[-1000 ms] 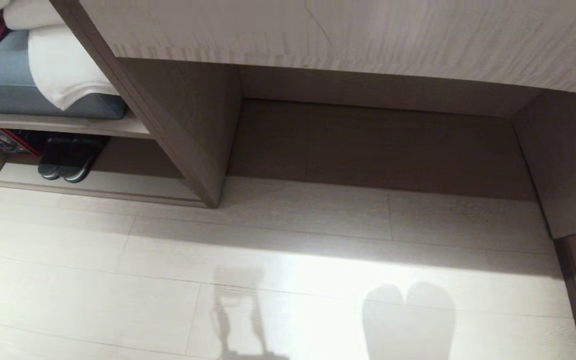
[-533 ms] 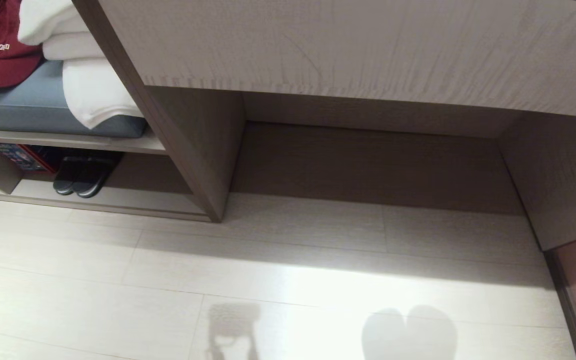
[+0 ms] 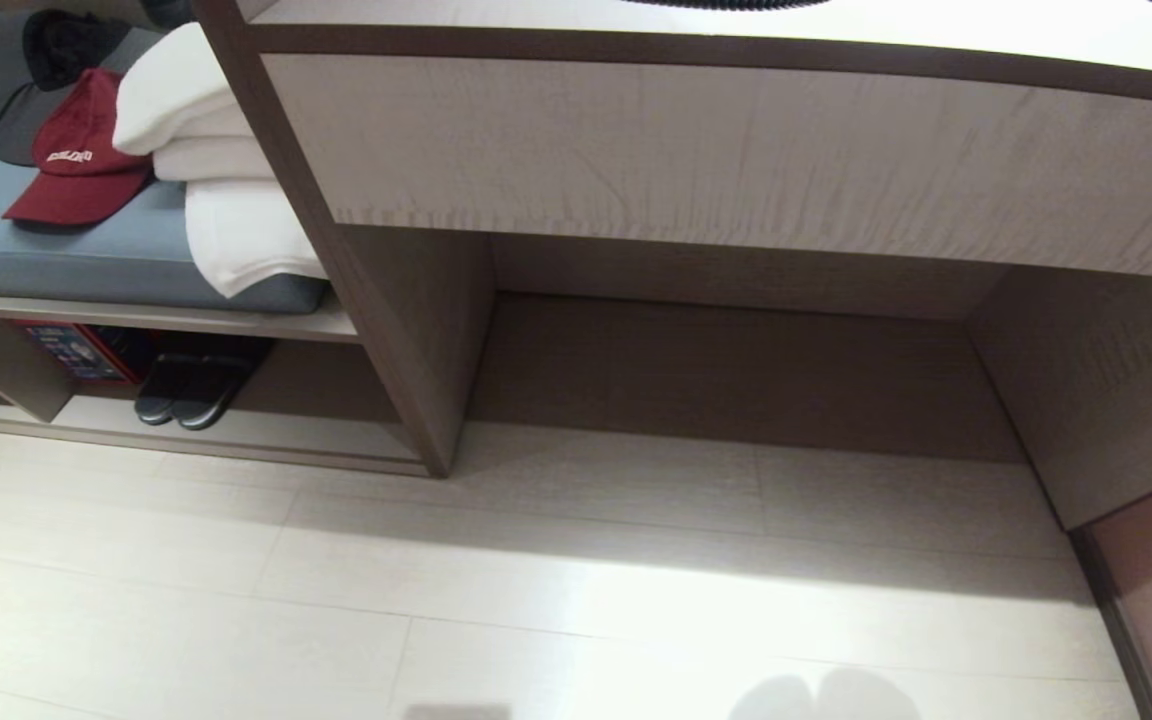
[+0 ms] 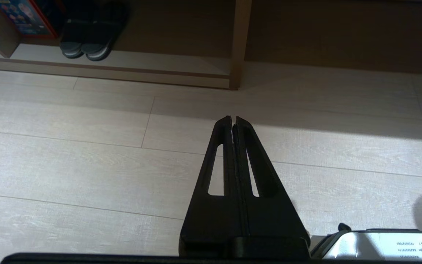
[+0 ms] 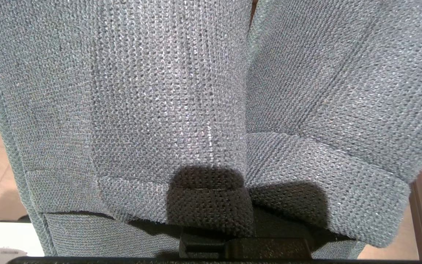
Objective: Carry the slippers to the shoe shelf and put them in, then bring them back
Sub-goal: Place the slippers into the shoe cabinet
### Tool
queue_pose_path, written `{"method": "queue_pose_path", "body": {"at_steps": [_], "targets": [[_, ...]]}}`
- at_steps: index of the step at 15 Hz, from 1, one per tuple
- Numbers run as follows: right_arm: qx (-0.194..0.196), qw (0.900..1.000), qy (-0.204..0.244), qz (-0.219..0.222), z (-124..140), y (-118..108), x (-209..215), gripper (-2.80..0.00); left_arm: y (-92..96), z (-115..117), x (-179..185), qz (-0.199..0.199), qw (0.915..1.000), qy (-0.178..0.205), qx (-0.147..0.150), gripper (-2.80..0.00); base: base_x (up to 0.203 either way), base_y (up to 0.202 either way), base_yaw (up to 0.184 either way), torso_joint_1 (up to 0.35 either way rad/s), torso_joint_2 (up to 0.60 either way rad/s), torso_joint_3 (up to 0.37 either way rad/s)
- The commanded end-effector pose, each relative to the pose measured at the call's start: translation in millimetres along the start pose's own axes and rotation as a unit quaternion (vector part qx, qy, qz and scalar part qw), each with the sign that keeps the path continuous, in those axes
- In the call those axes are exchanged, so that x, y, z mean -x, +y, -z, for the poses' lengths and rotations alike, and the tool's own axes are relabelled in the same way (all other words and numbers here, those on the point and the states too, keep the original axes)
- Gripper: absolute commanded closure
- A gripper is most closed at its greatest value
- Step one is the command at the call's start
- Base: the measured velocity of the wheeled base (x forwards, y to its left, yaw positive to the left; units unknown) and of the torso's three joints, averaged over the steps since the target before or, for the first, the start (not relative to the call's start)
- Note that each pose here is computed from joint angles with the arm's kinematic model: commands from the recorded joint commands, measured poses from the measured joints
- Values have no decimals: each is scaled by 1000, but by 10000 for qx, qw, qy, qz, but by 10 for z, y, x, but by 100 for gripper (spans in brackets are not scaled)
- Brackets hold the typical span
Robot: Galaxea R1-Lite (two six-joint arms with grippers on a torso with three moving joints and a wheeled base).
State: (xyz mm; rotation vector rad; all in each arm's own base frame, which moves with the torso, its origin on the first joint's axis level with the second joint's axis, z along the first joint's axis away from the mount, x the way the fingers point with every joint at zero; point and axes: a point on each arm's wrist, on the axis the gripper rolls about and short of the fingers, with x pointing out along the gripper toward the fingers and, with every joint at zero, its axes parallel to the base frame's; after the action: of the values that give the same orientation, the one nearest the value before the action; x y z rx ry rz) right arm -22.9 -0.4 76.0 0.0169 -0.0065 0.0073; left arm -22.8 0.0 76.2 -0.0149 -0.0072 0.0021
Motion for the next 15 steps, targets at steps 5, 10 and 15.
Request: {"method": "queue_pose_path", "body": {"at_steps": [5, 10, 15], "targets": [[0, 10000, 2, -2, -1, 0, -1, 0, 0, 0, 0, -5, 10000, -2, 2, 0, 0, 0, 0, 2, -1, 202], [0, 10000, 2, -2, -1, 0, -1, 0, 0, -1, -1, 3, 10000, 6, 2, 0, 0, 0, 0, 3, -2, 198], [0, 10000, 2, -2, -1, 0, -1, 0, 0, 0, 0, -5, 10000, -2, 2, 0, 0, 0, 0, 1, -1, 205]]}}
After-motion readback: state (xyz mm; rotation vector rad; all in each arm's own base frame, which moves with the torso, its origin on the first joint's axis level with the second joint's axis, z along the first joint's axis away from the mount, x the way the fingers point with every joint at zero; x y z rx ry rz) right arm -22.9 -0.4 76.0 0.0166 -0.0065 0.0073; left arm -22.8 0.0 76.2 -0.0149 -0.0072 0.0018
